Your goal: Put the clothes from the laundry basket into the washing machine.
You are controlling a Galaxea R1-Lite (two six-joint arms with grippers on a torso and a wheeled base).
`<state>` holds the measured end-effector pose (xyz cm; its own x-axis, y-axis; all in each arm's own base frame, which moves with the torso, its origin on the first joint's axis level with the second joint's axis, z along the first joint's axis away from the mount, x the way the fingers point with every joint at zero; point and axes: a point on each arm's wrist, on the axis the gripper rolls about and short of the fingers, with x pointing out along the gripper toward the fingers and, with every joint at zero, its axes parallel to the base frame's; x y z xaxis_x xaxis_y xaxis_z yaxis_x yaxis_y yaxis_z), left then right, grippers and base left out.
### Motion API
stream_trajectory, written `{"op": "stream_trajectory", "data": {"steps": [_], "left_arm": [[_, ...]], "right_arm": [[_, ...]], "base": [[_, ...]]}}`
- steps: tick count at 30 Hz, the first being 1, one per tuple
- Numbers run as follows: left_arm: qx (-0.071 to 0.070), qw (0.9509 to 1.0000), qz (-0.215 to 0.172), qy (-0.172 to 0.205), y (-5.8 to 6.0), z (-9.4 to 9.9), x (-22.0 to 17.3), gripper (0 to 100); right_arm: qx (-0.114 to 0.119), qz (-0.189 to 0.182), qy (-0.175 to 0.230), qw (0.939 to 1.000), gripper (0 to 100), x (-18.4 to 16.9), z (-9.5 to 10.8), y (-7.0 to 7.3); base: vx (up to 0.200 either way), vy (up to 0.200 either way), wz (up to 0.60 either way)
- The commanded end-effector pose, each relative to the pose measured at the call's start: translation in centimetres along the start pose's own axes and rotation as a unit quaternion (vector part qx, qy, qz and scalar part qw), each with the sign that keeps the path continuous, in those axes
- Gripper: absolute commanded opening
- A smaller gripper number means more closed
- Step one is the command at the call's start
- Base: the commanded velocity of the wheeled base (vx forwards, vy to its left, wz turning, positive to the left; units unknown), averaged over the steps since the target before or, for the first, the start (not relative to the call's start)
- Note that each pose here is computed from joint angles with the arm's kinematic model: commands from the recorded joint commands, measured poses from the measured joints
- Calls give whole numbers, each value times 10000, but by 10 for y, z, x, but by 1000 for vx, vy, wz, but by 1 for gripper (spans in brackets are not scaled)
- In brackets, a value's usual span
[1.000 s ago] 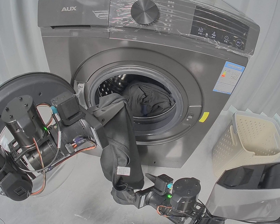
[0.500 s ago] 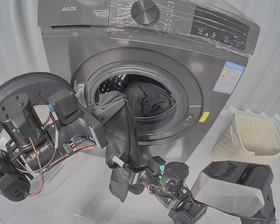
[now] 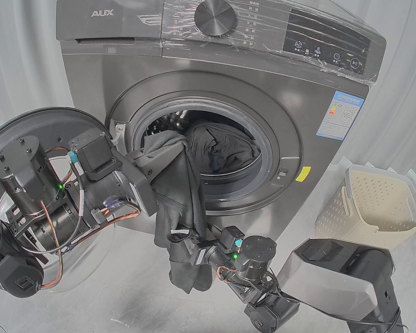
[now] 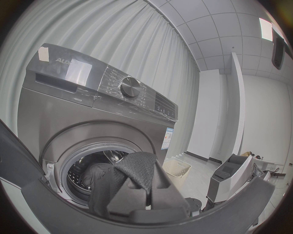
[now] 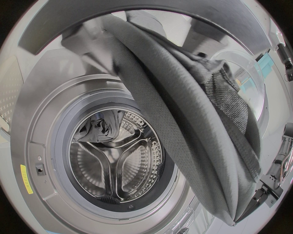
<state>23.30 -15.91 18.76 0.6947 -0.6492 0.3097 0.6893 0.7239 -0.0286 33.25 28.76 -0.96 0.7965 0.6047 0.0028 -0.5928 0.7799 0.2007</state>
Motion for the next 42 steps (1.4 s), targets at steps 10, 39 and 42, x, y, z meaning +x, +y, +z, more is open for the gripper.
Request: {"op": "stream_trajectory", "data": {"steps": [10, 39, 42], "left_arm": [[-18, 9999, 101, 102, 6, -5, -1, 0], [237, 9814, 156, 1897, 26, -83, -40, 0], [233, 9806, 156, 1941, 26, -85, -41, 0]], "right_arm": [[67, -184, -291, 9994, 0, -13, 39, -14], [246, -152, -1051, 9940, 0, -48, 121, 11], [256, -122, -1045, 9941, 0, -48, 120, 14]], "base": [[0, 0, 0], [0, 0, 0], [0, 0, 0]]}}
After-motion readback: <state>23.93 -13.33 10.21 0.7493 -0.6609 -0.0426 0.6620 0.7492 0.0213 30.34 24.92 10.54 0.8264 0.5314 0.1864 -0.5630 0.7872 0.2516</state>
